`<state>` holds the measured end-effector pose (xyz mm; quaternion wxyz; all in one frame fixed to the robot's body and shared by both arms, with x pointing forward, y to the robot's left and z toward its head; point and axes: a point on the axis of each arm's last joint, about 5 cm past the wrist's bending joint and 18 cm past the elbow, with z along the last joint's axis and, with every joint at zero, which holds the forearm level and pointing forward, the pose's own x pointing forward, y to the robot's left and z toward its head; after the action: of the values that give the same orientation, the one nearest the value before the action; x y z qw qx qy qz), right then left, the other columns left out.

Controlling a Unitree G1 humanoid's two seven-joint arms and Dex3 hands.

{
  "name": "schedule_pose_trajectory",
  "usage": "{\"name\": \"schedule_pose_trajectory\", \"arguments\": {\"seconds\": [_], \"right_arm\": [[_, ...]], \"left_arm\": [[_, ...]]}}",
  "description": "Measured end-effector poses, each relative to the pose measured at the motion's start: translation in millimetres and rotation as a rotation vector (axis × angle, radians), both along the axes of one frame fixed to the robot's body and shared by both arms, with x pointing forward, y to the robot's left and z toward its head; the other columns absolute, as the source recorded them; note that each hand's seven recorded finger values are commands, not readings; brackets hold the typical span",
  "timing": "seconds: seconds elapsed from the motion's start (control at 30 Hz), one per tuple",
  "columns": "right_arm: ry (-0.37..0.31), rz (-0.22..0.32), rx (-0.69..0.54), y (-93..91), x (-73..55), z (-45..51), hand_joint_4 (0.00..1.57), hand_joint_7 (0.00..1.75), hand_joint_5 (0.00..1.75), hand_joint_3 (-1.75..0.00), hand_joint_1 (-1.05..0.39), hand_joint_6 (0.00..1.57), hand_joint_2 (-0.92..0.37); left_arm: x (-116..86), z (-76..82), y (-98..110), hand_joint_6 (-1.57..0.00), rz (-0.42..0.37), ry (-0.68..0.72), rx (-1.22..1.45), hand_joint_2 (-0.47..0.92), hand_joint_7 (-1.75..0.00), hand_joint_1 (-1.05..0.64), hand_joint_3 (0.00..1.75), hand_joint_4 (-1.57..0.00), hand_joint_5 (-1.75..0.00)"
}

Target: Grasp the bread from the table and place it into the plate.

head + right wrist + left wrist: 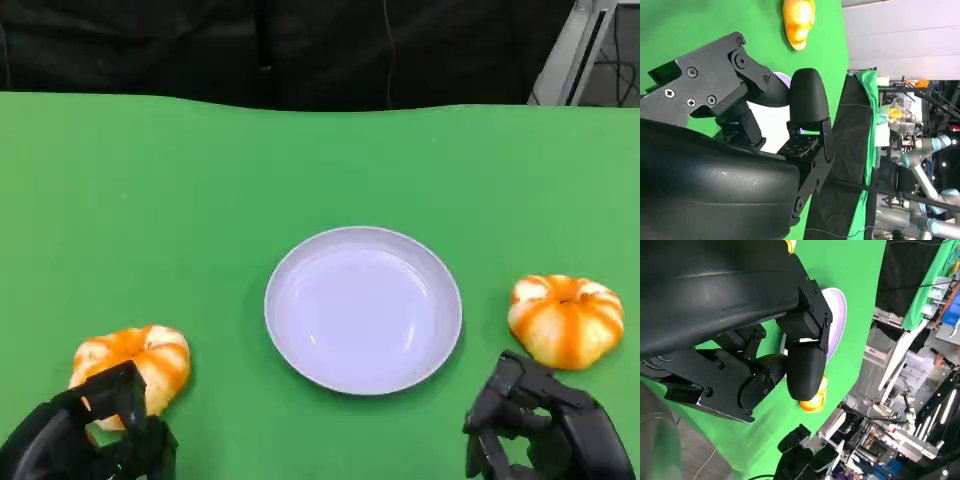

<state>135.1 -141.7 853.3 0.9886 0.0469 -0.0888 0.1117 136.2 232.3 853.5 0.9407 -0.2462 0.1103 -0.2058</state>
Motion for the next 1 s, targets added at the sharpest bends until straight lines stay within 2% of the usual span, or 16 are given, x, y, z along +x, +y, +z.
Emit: {"name": "schedule_pose_trajectory", "arguments": {"seconds": [0.87, 0.9, 0.93, 0.97, 1.0], "right_arm": [[0.0, 0.0, 0.0, 0.0, 0.0, 0.0, 0.82, 1.53, 1.75, -1.13, -0.13, 0.76, -0.61], [0.0, 0.0, 0.0, 0.0, 0.0, 0.0, 0.82, 1.53, 1.75, -1.13, -0.13, 0.76, -0.61], [0.0, 0.0, 0.0, 0.0, 0.0, 0.0, 0.82, 1.54, 1.75, -1.13, -0.13, 0.76, -0.61], [0.0, 0.0, 0.0, 0.0, 0.0, 0.0, 0.82, 1.54, 1.75, -1.13, -0.12, 0.76, -0.61], [0.0, 0.0, 0.0, 0.0, 0.0, 0.0, 0.82, 1.54, 1.75, -1.13, -0.13, 0.76, -0.61]], "left_arm": [[0.0, 0.0, 0.0, -0.78, 0.0, 0.0, 0.0, 0.68, -1.69, -0.04, 1.02, -0.88, -1.75], [0.0, 0.0, 0.0, -0.62, 0.0, 0.0, 0.0, 0.72, -1.3, -0.21, 0.77, -0.66, -1.38], [-0.1, 0.1, 0.1, -0.7, 0.008, -0.016, 0.016, 0.84, -0.74, -0.32, 0.41, -0.63, -0.96], [-0.2, 0.1, -0.2, -0.75, 0.029, -0.047, 0.041, 0.88, -0.51, -0.36, 0.29, -0.64, -0.79], [-0.4, 0.1, -0.7, -0.56, 0.05, -0.079, 0.059, 0.9, -0.29, -0.61, 0.31, -0.33, -0.46]]}}
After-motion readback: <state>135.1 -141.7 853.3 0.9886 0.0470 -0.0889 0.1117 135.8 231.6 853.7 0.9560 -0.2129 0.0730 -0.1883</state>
